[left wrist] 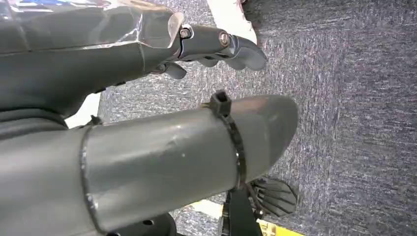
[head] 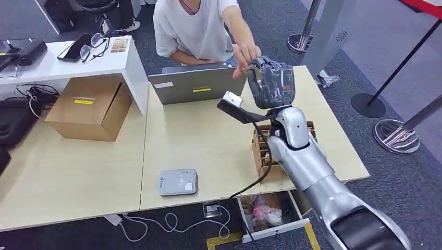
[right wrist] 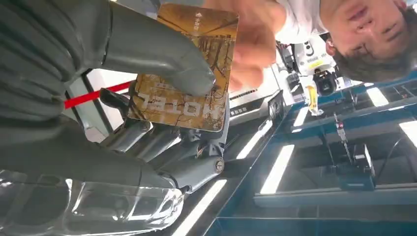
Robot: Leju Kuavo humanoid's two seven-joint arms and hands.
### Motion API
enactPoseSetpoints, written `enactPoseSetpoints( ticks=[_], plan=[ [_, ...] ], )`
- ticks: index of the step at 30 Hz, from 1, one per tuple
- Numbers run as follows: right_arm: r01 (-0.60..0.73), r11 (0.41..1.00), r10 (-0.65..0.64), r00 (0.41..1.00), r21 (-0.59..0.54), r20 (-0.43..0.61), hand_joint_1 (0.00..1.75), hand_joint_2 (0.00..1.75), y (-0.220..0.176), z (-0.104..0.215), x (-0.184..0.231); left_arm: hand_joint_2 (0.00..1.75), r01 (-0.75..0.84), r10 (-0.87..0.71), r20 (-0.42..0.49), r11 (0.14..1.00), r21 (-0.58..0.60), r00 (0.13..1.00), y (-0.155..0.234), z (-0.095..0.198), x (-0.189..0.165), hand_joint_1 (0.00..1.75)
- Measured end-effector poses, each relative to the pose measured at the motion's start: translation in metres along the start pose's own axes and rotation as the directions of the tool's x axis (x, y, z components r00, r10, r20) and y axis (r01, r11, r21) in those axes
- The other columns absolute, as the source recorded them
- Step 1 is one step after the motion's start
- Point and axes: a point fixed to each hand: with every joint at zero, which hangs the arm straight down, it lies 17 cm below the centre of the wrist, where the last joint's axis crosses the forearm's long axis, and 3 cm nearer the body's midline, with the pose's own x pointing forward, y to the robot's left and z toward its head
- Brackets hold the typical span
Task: Pass the card to the sensor for recognition and then transmit it.
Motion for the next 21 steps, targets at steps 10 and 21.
enactPoseSetpoints(
  ticks=[10, 21],
  plan=[
    [-0.001, 1.0, 0.001, 1.0, 0.004, -0.001, 1.75, 1.75, 0.001, 0.002, 0.001, 0.0, 0.001, -0.001, 0.0, 1.0, -0.001, 1.0, 0.0, 0.0, 0.0, 0.0],
    [0.233, 0.972, -0.232, 0.973, 0.017, -0.01, 1.75, 1.75, -0.004, 0.014, 0.013, 0.0, -0.007, 0.006, -0.027, 1.0, -0.01, 1.0, -0.002, 0.0, -0.002, 0.0]
  ],
)
